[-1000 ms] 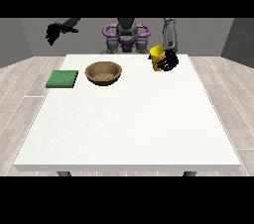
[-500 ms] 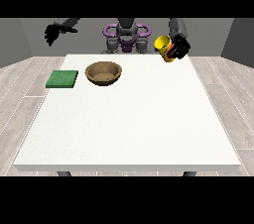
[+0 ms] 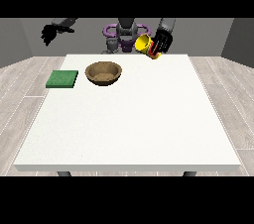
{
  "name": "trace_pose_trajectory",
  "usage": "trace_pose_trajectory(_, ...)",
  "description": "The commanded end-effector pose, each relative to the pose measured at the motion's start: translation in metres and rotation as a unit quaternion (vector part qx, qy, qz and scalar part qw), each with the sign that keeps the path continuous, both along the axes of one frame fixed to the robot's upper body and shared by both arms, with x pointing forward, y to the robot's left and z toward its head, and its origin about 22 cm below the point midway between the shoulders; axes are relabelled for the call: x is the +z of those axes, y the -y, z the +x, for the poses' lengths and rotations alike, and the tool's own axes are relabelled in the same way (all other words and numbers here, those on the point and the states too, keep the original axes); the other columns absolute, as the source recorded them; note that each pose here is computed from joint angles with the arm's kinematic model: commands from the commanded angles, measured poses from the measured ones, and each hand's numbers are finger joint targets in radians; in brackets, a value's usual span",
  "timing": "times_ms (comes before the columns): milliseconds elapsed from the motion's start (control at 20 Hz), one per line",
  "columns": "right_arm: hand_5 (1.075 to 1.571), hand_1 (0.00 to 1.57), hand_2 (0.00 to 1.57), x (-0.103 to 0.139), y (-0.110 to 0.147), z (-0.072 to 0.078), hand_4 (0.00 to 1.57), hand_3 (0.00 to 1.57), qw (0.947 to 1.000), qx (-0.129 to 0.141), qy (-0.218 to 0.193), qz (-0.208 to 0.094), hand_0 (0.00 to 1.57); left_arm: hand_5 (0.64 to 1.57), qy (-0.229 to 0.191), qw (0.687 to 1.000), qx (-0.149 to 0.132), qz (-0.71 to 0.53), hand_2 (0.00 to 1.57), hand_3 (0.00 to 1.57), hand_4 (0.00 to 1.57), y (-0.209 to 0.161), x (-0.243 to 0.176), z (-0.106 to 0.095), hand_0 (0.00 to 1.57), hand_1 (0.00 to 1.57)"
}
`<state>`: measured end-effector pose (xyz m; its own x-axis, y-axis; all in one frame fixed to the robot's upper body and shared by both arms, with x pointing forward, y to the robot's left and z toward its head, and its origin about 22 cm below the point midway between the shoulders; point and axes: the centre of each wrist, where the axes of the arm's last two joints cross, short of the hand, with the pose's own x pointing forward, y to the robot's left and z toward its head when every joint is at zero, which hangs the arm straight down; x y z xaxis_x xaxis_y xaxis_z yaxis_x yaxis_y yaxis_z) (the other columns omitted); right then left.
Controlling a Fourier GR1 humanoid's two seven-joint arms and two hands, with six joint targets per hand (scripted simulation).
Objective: Pick the cup and pour the ball into the bowl, then pick the bowl and place it on the pad
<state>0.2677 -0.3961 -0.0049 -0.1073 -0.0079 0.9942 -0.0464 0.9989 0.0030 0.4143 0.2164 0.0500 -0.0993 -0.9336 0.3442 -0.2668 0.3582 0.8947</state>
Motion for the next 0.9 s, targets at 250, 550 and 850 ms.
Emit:
trace_pose_trajectory(250,1.571,0.00,0.00,-0.023,0.012,-0.013,0.00,0.00,0.9994,-0.014,-0.029,0.013,0.00,1.334,0.029,0.971,-0.041,0.233,1.57,1.57,1.48,0.086,0.006,-0.001,1.54,1.54)
trace_pose_trajectory(550,1.571,0.00,0.00,-0.005,0.004,0.009,0.00,0.00,0.9998,0.009,-0.011,0.011,0.00,1.056,0.024,0.920,-0.086,0.382,1.57,1.57,1.57,0.147,-0.007,-0.016,1.50,1.50)
trace_pose_trajectory(850,1.571,0.00,0.00,-0.011,0.010,0.007,0.00,0.00,0.9996,0.012,-0.014,0.020,0.00,1.232,0.048,0.817,-0.096,0.566,1.57,1.57,1.50,0.165,-0.001,-0.015,1.52,1.52)
